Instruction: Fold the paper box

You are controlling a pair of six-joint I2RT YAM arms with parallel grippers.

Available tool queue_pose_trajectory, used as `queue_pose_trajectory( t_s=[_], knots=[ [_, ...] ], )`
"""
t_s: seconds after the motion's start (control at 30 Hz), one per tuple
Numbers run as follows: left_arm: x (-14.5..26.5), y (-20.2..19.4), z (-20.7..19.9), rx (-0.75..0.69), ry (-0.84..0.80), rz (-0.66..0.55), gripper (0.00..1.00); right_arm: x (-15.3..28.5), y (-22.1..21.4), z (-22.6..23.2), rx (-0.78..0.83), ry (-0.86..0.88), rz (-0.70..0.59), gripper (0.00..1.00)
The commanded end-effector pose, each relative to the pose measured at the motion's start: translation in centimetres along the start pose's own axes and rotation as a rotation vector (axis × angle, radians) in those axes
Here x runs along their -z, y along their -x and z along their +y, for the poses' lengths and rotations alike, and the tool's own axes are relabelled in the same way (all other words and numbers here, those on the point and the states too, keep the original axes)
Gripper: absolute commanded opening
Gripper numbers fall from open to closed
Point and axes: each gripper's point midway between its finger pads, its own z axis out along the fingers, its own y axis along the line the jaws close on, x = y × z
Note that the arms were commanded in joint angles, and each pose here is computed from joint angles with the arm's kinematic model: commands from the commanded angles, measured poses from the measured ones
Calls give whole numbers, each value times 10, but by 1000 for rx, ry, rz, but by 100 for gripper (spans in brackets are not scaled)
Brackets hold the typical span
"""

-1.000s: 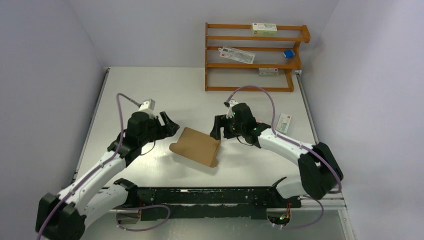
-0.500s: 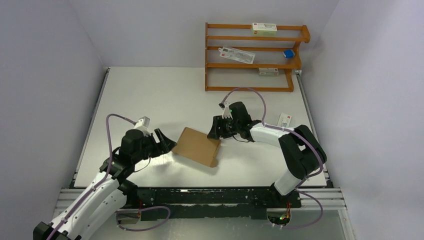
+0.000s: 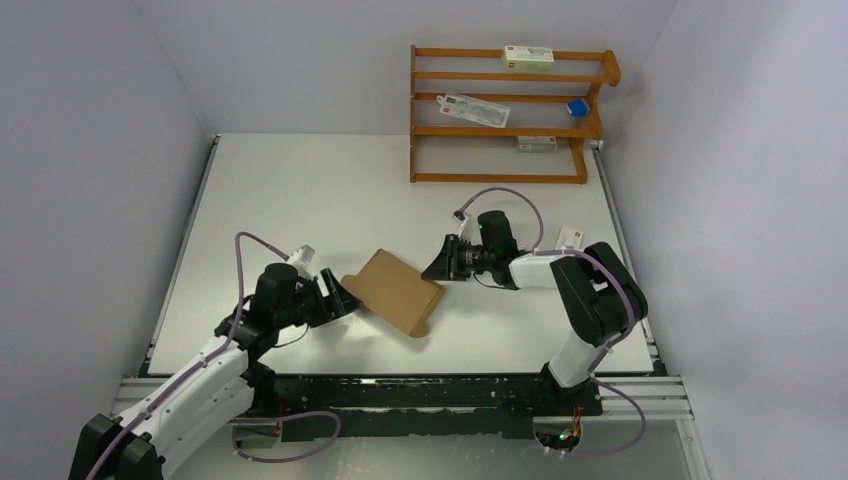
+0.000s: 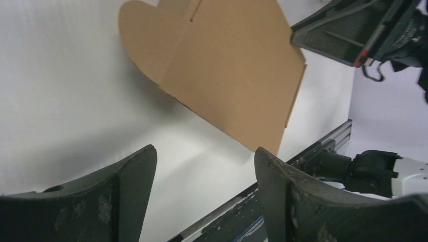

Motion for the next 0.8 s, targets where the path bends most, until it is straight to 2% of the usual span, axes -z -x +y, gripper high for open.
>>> queue_pose_trajectory(
  t_s=[0.0, 0.17, 0.53, 0.77],
  knots=[
    [-3, 6, -22, 15, -103, -15, 76, 1, -23, -10, -122, 50, 46, 22],
    [-8, 9, -29, 36, -134, -30, 76, 4, -29, -16, -186, 95, 46, 18],
    [-24, 25, -51, 101, -202, -93, 77, 3, -40, -26, -212, 86, 57, 14],
    [-45, 19, -59, 106, -204, -63, 76, 0, -49, -33, -239, 88, 68, 13]
  ],
)
